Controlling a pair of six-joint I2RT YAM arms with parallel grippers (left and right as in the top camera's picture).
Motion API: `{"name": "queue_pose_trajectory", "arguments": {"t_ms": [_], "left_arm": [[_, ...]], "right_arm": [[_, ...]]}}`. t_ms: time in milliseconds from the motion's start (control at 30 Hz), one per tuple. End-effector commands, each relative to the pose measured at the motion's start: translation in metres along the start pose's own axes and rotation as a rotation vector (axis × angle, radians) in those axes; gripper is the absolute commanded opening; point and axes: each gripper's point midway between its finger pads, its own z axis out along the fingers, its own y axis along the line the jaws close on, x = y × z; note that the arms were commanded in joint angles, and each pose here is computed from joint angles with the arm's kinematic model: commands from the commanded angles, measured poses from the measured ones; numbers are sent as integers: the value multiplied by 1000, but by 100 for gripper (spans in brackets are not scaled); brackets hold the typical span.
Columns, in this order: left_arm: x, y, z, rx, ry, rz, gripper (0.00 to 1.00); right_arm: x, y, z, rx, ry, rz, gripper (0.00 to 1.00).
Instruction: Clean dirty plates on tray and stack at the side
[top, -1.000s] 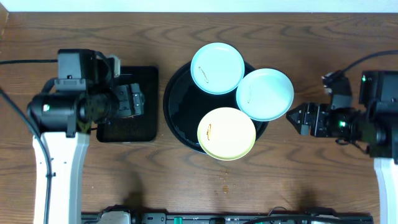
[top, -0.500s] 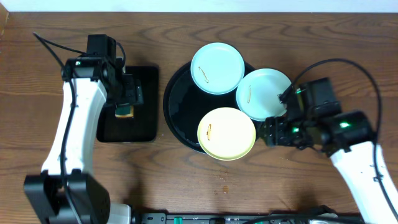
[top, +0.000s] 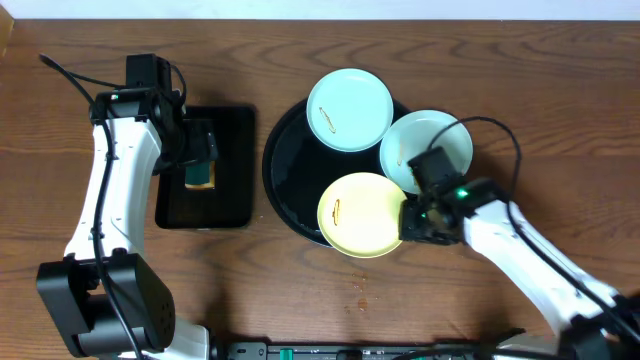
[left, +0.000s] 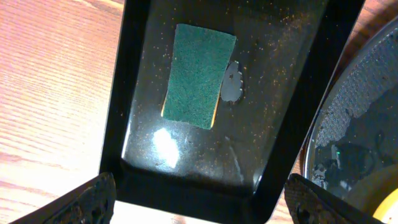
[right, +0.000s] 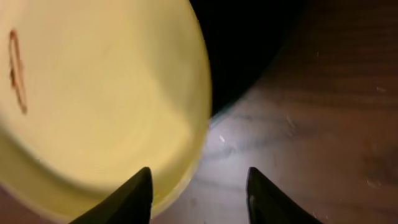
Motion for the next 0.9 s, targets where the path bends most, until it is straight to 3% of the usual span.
{"name": "queue_pose_trajectory", "arguments": {"t_ms": [0,167,300,467,667,867], "left_arm": [[1,4,0,-20,0,-16,87],[-1,4,0,-19,-5,-16,87],[-2,4,0,-18,-11,-15,87],[-2,4,0,-18,-11,-15,87],[-2,4,0,-18,-10,-15,87],[3,5,9,-20,-1,-14,87]], "right_arm": [[0,-3,21,58,13,59,42],[0,-5,39,79,42,78,25],[-6,-2,40,67,25,76,1],[-31,14,17,44,-46,61,1],[-68,7,-27,168,-189,-8,1],[-84,19,-31,149,-263,-80,1]]}}
